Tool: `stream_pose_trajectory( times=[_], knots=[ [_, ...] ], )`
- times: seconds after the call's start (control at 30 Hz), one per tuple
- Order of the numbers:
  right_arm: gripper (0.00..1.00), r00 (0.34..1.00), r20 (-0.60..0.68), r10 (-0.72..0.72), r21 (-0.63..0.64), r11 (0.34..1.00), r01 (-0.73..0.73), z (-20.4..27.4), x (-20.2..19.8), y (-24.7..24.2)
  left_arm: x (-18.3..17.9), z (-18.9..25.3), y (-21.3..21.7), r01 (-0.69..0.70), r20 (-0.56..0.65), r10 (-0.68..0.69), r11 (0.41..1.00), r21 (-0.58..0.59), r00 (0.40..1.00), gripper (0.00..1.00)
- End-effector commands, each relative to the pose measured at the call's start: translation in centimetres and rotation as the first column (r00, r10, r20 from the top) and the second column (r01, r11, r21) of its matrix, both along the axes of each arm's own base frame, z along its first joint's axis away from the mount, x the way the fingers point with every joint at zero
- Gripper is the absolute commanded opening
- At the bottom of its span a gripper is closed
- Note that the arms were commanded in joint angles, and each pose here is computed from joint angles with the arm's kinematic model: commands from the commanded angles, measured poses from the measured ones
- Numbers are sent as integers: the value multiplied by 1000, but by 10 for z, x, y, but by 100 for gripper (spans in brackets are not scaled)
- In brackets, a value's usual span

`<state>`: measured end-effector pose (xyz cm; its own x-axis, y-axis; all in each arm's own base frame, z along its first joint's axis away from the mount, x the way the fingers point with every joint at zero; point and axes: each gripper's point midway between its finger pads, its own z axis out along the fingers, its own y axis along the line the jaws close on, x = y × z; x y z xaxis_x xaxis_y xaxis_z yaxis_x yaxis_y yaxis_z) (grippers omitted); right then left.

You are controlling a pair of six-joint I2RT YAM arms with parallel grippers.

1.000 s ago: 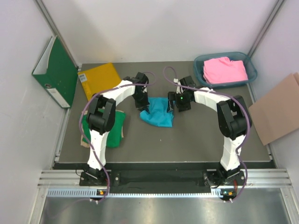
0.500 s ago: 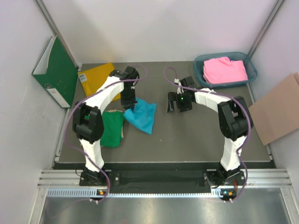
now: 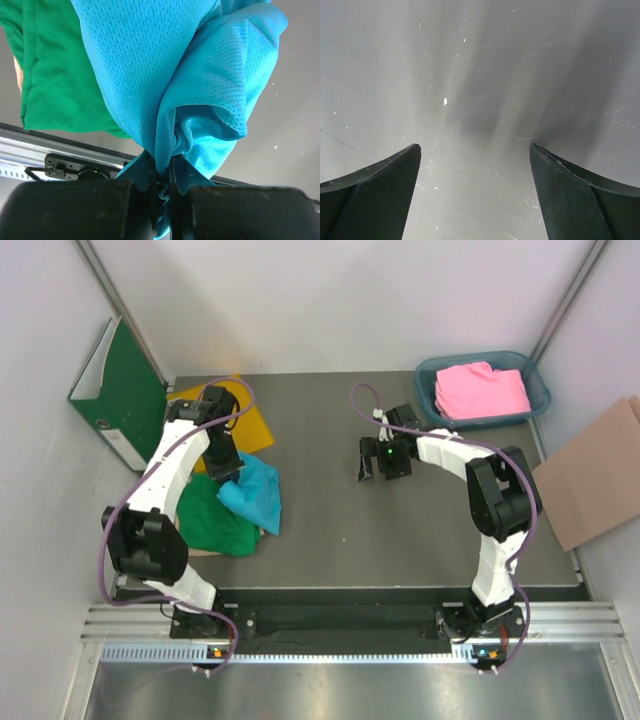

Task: Fold and stack the t-shirts
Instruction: Put the neatly folded tshirt into the corner of the board with the left arm

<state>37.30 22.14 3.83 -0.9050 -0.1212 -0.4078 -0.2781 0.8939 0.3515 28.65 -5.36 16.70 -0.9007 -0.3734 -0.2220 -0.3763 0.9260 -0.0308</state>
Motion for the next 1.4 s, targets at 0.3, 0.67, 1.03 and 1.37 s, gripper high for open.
stream_pose_trajectory(
  times=[0.3,0.67,1.03,1.37],
  knots=[
    [90,998,-59,16,-14,1000,-17,-15,-4,-3,-42,21,59,-150,23,149,986,66,989,0],
    [90,997,-69,18,-5,1000,-18,-17,-7,-3,-64,-45,78,-247,-169,245,969,11,955,0],
    [91,997,-69,21,-2,1000,-21,-17,-7,-2,-62,-73,118,-290,-225,313,948,129,923,1],
    [91,997,-79,26,-5,1000,-27,-19,-7,-2,-31,-75,141,-263,-205,302,944,197,931,14]
  ],
)
